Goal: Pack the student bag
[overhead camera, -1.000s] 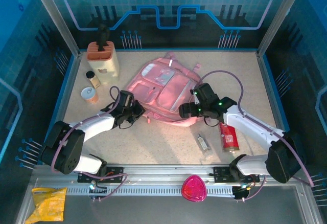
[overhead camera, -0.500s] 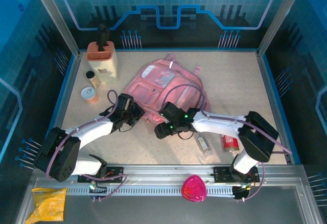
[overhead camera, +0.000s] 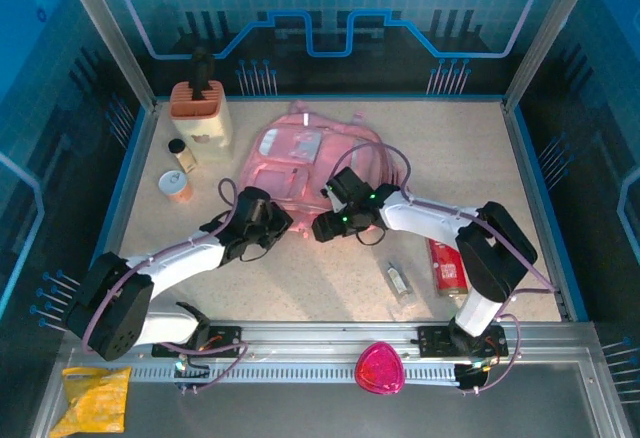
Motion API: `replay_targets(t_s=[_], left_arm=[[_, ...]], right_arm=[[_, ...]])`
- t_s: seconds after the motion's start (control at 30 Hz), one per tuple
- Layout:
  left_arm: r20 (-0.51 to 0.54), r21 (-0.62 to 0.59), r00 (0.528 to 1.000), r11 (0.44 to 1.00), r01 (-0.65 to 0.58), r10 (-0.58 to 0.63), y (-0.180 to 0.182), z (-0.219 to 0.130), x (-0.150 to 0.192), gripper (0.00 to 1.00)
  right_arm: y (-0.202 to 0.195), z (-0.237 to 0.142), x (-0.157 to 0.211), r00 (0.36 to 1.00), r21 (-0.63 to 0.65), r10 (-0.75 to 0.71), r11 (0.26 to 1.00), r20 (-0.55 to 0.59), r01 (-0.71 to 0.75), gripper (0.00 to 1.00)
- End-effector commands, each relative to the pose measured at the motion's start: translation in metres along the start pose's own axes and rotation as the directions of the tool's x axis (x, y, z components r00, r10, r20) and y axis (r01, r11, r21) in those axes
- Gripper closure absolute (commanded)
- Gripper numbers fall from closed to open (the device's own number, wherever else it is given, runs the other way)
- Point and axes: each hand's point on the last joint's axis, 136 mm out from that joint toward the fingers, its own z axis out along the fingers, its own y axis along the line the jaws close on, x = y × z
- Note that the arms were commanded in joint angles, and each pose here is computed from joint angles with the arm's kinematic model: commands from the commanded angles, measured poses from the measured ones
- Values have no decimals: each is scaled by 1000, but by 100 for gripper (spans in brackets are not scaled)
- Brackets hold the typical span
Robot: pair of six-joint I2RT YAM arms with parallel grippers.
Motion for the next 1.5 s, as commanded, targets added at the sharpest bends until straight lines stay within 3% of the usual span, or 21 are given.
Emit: replay_targets(t_s=[0.0,0.27,0.37,0.57,0.7,1.3,1.47], left_arm=[[-95,31,995,999,-10,13,-13,0,22,100],[-100,43,995,999,-18,22,-23,4,25,100],[-101,51,995,998,-21,26,-26,3,26,100],[-102,60,994,998,-29,35,-29,3,27,100],[-104,76,994,997,-27,35,-32,3,28,100],[-118,87,992,995,-37,47,-36,4,31,100],[-118,90,992,995,-39,50,-37,3,32,100]], right_arm=[[1,-31,-28,989,40,-80,996,125,76,27],[15,-36,23,995,132,-46,991,89,34,24],[38,-25,28,992,83,-71,995,108,62,29],[59,6,15,984,18,-57,998,168,54,42],[48,20,6,970,77,-39,997,239,21,53],[62,35,-14,885,140,-155,985,439,103,57],[52,34,-20,877,219,-161,973,453,66,62]])
